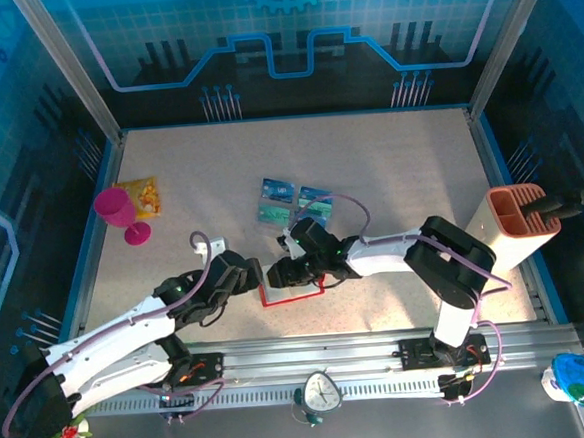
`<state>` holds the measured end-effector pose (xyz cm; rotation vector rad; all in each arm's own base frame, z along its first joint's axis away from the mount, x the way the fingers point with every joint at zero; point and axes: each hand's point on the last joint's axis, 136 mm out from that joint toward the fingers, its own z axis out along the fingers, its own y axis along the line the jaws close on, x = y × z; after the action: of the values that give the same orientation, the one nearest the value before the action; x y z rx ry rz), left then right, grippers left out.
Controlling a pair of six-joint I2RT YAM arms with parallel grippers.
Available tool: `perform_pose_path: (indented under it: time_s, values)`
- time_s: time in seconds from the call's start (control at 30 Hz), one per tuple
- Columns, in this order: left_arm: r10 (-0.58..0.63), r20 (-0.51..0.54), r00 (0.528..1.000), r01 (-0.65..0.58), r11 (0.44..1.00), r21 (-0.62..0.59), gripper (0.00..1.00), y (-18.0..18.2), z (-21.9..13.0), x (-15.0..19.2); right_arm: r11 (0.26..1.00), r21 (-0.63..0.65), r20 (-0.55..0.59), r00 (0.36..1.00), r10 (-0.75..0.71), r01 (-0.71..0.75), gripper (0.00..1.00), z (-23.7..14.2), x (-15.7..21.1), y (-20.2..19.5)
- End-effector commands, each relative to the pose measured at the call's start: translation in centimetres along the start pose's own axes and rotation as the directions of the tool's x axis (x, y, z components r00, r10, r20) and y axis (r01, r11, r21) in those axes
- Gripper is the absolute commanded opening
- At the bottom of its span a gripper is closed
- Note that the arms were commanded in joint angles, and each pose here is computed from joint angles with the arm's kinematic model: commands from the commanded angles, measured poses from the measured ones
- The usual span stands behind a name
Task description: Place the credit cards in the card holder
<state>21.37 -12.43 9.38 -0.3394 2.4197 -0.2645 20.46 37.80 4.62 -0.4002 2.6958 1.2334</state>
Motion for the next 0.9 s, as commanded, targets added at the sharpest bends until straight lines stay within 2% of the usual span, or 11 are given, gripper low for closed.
perform_pose_path:
  time_s: [0.0,0.2,0.43,0.7,0.87]
  values:
    - [-0.014,-0.007,1.000,0.013,0.999,-0.032,0.98,1.0,0.3,0.5,1.000,0.001,-0.004,1.000,0.010,-0.010,0.44,0.8,-0.1,0.1]
    - [-0.004,-0.038,0.999,0.003,1.000,-0.026,0.98,0.3,1.1,0.9,1.000,-0.008,-0.014,1.000,0.013,-0.013,0.46,0.8,0.5,-0.2]
    - [0.001,-0.072,0.997,-0.003,1.000,-0.030,0.98,-0.5,2.1,1.3,0.998,-0.062,0.037,0.999,-0.011,0.014,0.44,-0.7,-0.1,0.8]
    - [-0.003,-0.077,0.997,0.001,1.000,-0.030,0.98,-0.8,2.4,1.3,0.998,-0.061,0.165,0.986,0.016,-0.006,0.35,-5.6,-2.1,0.0]
    - [0.001,-0.088,0.996,-0.003,1.000,-0.025,0.98,-1.0,2.5,1.5,1.000,0.015,0.209,0.978,-0.025,0.023,0.31,-8.5,-2.5,-0.6]
